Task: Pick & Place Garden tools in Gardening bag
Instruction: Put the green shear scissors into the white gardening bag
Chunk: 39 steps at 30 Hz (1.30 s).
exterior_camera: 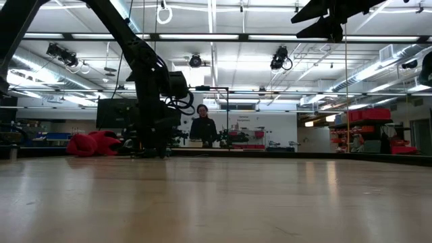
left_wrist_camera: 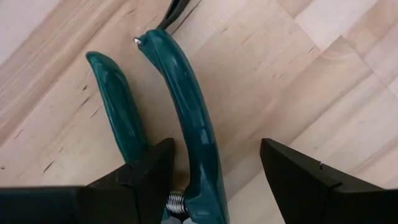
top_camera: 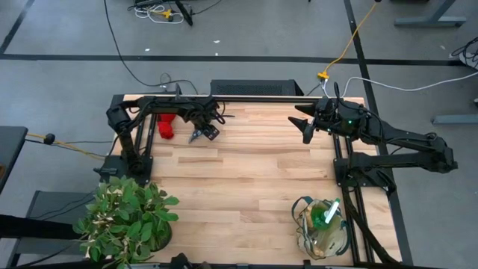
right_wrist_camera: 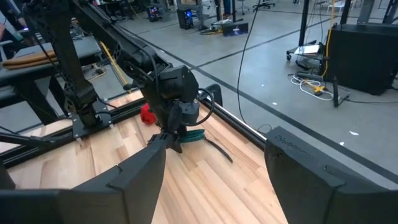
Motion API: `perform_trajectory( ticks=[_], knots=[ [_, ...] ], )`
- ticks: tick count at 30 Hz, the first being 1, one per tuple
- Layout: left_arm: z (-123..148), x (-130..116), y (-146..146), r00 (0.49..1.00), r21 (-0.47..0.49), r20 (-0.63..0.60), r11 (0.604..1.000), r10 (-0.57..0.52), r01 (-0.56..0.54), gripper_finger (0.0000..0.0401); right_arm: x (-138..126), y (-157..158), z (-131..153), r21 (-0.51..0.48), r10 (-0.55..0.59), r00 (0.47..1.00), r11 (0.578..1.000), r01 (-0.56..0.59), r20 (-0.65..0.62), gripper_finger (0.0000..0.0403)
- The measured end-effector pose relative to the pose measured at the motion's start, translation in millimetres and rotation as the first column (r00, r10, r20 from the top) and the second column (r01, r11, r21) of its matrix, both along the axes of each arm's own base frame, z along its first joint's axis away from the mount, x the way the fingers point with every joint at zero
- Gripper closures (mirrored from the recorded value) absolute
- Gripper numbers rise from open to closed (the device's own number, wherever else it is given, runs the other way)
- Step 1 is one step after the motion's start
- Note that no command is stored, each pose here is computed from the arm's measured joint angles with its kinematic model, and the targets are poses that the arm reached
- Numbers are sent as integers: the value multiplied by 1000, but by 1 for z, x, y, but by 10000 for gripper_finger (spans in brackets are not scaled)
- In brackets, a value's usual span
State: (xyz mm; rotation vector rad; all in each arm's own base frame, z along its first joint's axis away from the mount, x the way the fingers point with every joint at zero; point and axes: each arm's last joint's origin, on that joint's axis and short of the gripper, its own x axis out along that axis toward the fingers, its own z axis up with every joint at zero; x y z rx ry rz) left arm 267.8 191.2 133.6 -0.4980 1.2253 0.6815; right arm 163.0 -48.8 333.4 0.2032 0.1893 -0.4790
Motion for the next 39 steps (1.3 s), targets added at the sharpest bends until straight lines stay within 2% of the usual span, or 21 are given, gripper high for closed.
perform_trajectory(
  ticks=[23, 39],
  knots=[
    [0, 0, 2, 1000, 13, 4, 1000, -23, 23, 267, 0, 0, 0, -1, 0, 1000, 1000, 0, 0, 126],
    [0, 0, 2, 1000, 10, 7, 1000, -24, 24, 327, -1, 0, -4, 10, 1, 999, 1000, -1, -39, 126]
  ],
)
